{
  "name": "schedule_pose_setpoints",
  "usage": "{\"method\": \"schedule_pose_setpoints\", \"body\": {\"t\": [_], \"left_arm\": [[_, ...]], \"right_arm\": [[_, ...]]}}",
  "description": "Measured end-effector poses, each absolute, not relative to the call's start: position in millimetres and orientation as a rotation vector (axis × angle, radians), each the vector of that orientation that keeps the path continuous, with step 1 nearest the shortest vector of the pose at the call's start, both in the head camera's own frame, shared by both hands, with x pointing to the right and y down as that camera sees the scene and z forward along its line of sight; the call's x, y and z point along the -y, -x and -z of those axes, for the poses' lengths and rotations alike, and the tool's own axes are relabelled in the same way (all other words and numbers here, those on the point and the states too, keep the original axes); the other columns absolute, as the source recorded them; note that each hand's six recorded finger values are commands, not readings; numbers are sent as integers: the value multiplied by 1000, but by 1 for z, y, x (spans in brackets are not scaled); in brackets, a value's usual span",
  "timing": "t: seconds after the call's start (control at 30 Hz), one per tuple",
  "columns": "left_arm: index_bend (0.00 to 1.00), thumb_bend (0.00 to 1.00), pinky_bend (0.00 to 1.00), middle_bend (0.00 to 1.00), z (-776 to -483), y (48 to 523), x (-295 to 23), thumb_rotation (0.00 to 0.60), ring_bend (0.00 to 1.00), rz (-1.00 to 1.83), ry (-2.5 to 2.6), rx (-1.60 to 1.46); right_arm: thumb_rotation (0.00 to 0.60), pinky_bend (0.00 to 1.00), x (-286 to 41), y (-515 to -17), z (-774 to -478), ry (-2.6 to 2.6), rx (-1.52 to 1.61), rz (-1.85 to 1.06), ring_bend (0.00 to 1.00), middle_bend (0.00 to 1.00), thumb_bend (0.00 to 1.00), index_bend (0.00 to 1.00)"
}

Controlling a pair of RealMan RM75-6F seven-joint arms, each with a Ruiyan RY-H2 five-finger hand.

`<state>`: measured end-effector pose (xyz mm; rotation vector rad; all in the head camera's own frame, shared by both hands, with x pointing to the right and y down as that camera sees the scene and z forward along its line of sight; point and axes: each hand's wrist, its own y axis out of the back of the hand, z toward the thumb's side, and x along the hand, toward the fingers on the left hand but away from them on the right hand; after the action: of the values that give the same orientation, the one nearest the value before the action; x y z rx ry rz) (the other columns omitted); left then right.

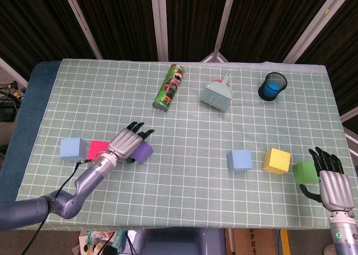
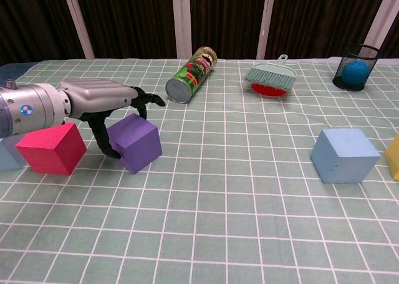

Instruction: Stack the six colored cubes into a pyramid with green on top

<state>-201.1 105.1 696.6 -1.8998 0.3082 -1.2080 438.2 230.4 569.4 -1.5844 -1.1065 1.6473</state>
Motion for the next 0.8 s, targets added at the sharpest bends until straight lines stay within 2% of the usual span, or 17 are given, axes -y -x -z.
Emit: {"method": "schedule_pose_setpoints", "body": {"t": [0.17, 0.4, 0.8], "left_arm": [[17, 219, 67, 423, -693, 197, -105, 600, 57, 1195, 1916, -333], [50, 241, 67, 463, -684, 187, -101, 600, 92, 1195, 1931, -411], [53, 251, 67, 459, -670, 146, -86, 600, 95, 1276, 1849, -600]], "right_arm": [[600, 0, -231, -437, -569, 1588, 1106, -1644, 0, 0, 272, 0], [600, 0, -231, -437, -568, 1596, 1110, -1638, 0, 0, 272, 0], [600, 0, -231, -437, -567, 1602, 1117, -1638, 0, 0, 272, 0]]}}
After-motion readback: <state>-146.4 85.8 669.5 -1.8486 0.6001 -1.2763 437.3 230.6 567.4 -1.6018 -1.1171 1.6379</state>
